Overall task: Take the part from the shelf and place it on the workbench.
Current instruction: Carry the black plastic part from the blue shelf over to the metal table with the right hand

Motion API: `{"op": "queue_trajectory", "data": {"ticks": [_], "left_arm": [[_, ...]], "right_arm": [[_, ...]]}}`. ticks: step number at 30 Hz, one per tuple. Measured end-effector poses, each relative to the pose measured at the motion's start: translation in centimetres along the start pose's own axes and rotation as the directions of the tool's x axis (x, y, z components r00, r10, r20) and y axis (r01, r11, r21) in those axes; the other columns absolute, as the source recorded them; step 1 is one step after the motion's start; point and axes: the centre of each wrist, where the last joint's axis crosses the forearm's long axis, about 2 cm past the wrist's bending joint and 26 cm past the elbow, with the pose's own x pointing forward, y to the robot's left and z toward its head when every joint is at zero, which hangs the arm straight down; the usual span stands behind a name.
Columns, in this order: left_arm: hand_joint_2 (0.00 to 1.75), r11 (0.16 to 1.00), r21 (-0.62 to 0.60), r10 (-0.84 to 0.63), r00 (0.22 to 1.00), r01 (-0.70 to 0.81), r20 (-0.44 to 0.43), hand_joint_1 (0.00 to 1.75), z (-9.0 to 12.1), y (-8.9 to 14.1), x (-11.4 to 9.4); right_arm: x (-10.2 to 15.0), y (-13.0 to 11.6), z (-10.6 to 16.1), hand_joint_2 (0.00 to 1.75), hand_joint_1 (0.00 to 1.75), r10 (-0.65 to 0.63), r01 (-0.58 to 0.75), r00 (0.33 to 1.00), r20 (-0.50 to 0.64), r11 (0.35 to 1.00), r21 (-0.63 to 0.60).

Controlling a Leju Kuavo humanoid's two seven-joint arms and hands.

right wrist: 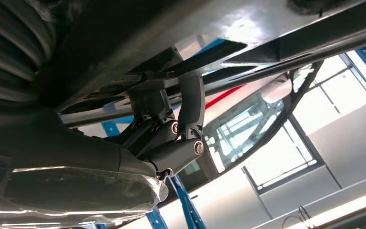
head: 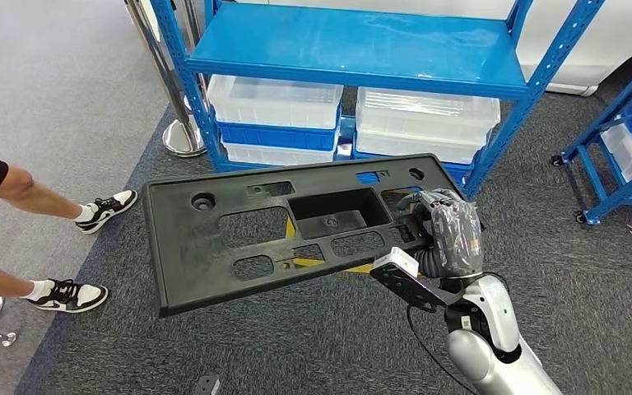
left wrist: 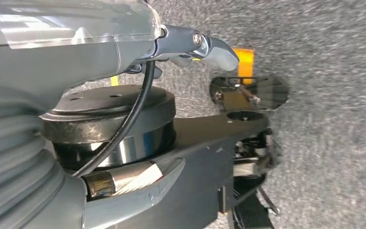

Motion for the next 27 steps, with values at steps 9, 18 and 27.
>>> {"op": "queue_trajectory", "data": {"ticks": [9,18,27], "left_arm": [[1.75,1.0,0.023,-0.016,1.0,0.015,0.012,0.0,0.02,-0.02,-0.11],[1.75,1.0,0.024,-0.009,1.0,0.009,0.009,0.0,0.03,0.12,-0.36],[1.75,1.0,0.022,-0.007,1.0,0.007,0.008,0.0,0.03,0.27,-0.6]], "right_arm": [[-0.01,0.02,-0.13,1.75,1.75,-0.013,0.013,1.0,-0.01,1.0,0.015],[0.07,0.08,-0.14,1.75,1.75,-0.021,0.021,1.0,-0.014,1.0,0.019],[0.13,0.13,-0.27,1.75,1.75,-0.021,0.021,1.0,-0.011,1.0,0.021]]}}
